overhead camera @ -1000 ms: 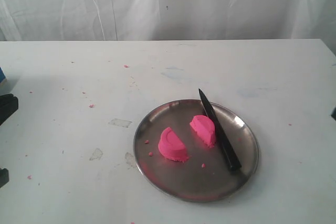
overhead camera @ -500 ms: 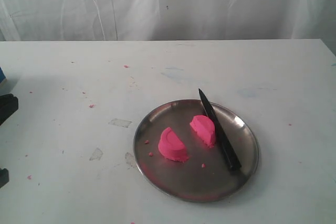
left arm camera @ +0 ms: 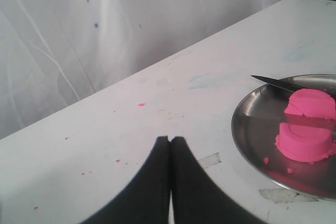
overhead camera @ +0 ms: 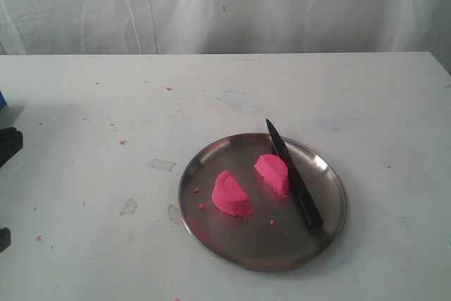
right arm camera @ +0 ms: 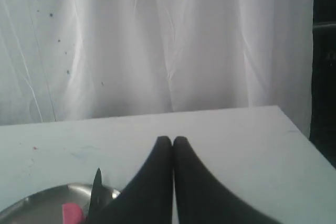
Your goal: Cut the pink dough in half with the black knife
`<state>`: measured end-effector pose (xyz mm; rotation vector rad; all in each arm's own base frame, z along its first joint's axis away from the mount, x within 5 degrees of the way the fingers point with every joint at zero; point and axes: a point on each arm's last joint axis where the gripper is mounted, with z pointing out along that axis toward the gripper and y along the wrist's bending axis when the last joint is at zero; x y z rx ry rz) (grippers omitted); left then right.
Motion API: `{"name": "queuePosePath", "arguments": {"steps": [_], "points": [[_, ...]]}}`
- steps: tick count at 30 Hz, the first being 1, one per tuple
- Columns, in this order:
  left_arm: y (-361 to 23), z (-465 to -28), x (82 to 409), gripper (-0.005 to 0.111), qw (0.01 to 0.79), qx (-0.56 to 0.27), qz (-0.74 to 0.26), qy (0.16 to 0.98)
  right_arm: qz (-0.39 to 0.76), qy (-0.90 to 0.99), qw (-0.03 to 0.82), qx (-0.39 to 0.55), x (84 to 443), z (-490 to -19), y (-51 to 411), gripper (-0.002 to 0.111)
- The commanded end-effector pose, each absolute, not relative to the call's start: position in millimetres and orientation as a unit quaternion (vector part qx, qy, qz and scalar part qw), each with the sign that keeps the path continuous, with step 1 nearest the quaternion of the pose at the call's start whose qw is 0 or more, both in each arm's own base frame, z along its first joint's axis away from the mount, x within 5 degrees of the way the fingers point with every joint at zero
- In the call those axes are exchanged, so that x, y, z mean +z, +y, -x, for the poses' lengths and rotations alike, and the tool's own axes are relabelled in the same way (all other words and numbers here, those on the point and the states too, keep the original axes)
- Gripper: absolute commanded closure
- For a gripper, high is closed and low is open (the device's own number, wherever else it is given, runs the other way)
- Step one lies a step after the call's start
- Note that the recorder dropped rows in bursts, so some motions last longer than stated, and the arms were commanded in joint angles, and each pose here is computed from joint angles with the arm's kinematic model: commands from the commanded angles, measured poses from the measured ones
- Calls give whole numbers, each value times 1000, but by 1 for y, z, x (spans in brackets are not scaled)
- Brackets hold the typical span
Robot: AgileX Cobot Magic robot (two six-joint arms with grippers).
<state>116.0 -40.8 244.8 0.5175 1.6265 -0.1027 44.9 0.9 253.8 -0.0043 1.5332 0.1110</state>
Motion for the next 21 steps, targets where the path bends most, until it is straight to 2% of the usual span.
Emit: {"name": "queuePosePath", "arguments": {"steps": [1, 3, 6, 11, 21], "points": [[-41, -115, 246, 107, 660, -47, -229, 714, -17, 766, 642, 34, 195, -54, 0, 108], [-41, -115, 245, 107, 660, -46, -229, 714, -18, 792, 610, 8, 182, -53, -3, 108], [-41, -115, 246, 107, 660, -46, -229, 714, -11, 792, 610, -26, 182, -53, -5, 108], [-41, -115, 246, 107, 660, -46, -229, 714, -50, 782, 620, 34, 184, -54, -1, 108], [-41, -111, 248, 107, 665, -46, -231, 708, -50, 783, 619, 34, 184, -54, -1, 108]]}}
